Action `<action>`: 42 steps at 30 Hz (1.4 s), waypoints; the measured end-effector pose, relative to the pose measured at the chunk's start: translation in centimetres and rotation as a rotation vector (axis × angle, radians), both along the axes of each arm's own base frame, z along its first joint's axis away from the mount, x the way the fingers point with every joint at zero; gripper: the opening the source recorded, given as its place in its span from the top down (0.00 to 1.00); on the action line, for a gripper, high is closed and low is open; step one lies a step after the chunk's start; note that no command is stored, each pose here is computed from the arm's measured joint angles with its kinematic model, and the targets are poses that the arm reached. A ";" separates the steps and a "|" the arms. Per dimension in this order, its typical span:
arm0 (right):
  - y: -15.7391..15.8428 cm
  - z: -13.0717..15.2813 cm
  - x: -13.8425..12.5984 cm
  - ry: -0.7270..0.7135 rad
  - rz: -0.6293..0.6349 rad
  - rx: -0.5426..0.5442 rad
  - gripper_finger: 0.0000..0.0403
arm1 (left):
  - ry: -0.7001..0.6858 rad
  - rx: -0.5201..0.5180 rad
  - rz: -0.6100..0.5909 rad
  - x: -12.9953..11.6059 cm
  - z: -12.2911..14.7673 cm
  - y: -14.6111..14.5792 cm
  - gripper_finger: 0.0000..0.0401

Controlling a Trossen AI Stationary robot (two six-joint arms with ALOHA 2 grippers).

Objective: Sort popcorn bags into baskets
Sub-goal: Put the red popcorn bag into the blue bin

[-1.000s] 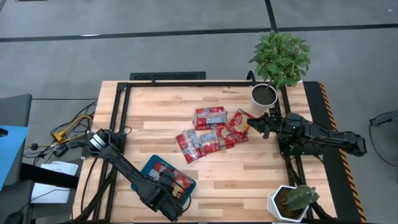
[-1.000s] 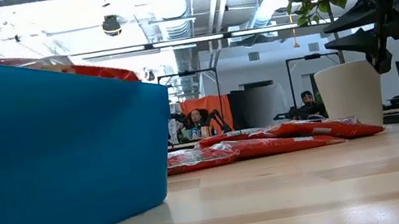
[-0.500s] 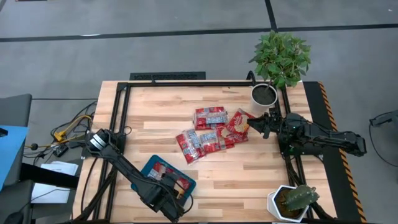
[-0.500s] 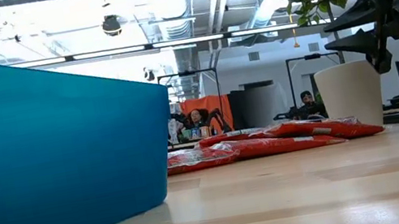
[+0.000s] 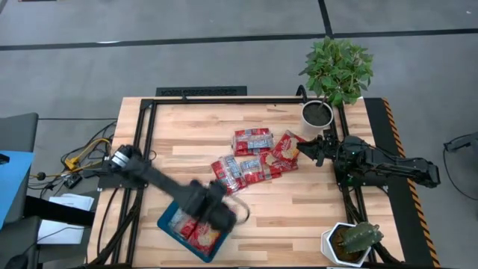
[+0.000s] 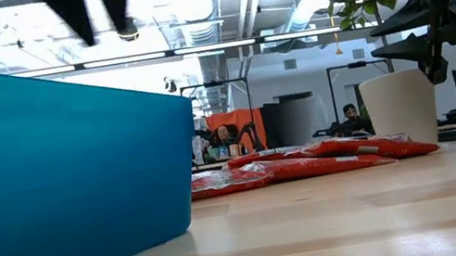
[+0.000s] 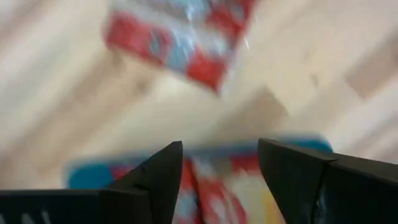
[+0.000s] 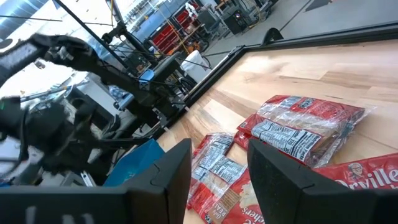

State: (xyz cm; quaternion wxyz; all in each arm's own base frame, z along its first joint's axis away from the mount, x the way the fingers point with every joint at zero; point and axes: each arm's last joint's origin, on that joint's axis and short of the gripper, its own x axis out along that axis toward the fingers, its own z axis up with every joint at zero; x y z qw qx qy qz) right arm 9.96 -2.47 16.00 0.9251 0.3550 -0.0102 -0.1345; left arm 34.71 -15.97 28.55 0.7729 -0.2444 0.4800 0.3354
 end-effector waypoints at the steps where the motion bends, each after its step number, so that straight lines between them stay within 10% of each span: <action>1: 0.0 0.0 0.0 0.000 0.000 0.000 0.55 | 0.006 0.025 -0.023 0.5 0.3 1.3 0.51; 10: 0.0 0.0 0.0 0.000 0.000 0.000 0.53 | 0.200 0.236 -0.575 3.6 -0.7 9.2 0.51; 19: 0.0 0.0 0.0 0.013 0.004 -0.048 0.54 | 0.245 0.187 -1.147 4.0 -5.3 11.1 0.51; 36: 0.0 0.0 0.0 0.019 0.001 -0.068 0.53 | 0.216 0.186 -1.453 1.8 -13.6 17.1 0.51; 42: 0.0 0.0 0.0 0.012 -0.002 -0.043 0.55 | 0.259 0.207 -1.454 0.9 -14.9 17.4 0.69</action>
